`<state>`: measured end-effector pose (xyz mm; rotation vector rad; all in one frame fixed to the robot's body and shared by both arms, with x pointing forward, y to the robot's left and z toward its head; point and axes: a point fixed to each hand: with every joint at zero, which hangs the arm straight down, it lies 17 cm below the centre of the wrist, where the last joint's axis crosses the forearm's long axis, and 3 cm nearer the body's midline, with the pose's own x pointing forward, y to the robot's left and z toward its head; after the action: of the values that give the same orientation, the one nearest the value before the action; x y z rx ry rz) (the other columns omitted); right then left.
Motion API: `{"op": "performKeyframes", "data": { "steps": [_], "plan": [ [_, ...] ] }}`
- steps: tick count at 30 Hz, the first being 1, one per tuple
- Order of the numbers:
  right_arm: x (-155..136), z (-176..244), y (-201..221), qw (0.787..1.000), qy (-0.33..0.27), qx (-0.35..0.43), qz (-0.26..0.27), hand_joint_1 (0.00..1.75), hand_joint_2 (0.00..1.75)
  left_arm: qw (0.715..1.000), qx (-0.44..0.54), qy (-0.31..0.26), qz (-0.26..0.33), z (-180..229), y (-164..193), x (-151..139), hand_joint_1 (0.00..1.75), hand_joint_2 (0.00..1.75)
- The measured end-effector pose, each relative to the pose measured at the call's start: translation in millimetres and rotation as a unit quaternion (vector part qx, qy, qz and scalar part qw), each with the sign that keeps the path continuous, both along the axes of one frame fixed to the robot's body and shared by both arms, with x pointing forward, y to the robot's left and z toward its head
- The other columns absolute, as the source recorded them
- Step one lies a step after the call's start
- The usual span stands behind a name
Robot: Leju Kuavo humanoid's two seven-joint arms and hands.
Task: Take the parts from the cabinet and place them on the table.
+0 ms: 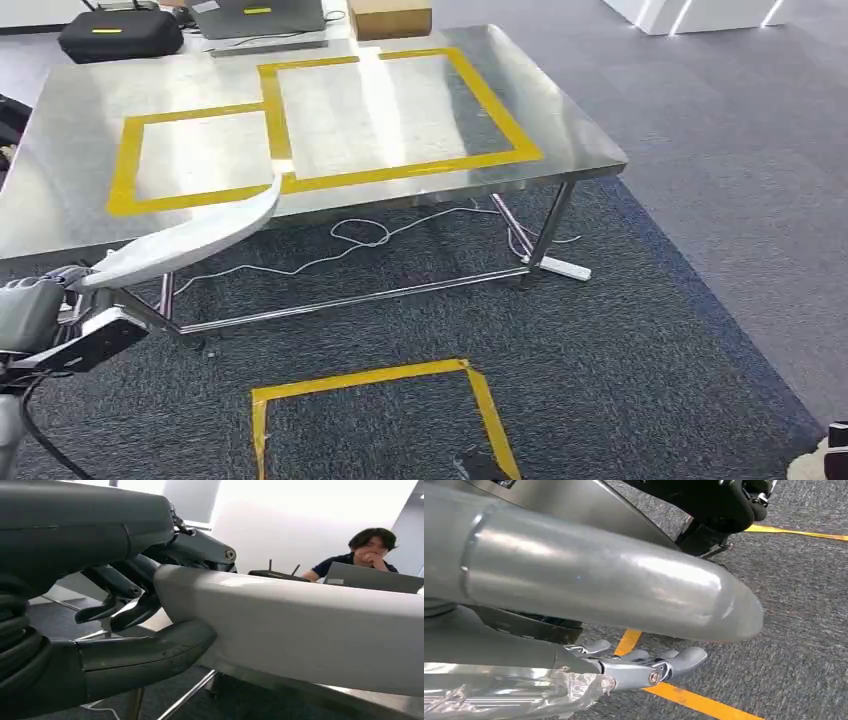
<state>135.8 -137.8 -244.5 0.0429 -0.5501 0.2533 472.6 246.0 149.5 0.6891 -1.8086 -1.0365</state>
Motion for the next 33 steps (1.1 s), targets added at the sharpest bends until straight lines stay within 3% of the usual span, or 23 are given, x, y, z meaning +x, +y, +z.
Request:
{"op": "performKeyframes", "data": {
  "steps": [33],
  "plan": [
    [-3,-3,-9,1.000,0.002,-0.011,0.007,0.00,0.00,0.999,0.008,0.023,0.023,-12,9,8,1.75,1.75]
  ]
}}
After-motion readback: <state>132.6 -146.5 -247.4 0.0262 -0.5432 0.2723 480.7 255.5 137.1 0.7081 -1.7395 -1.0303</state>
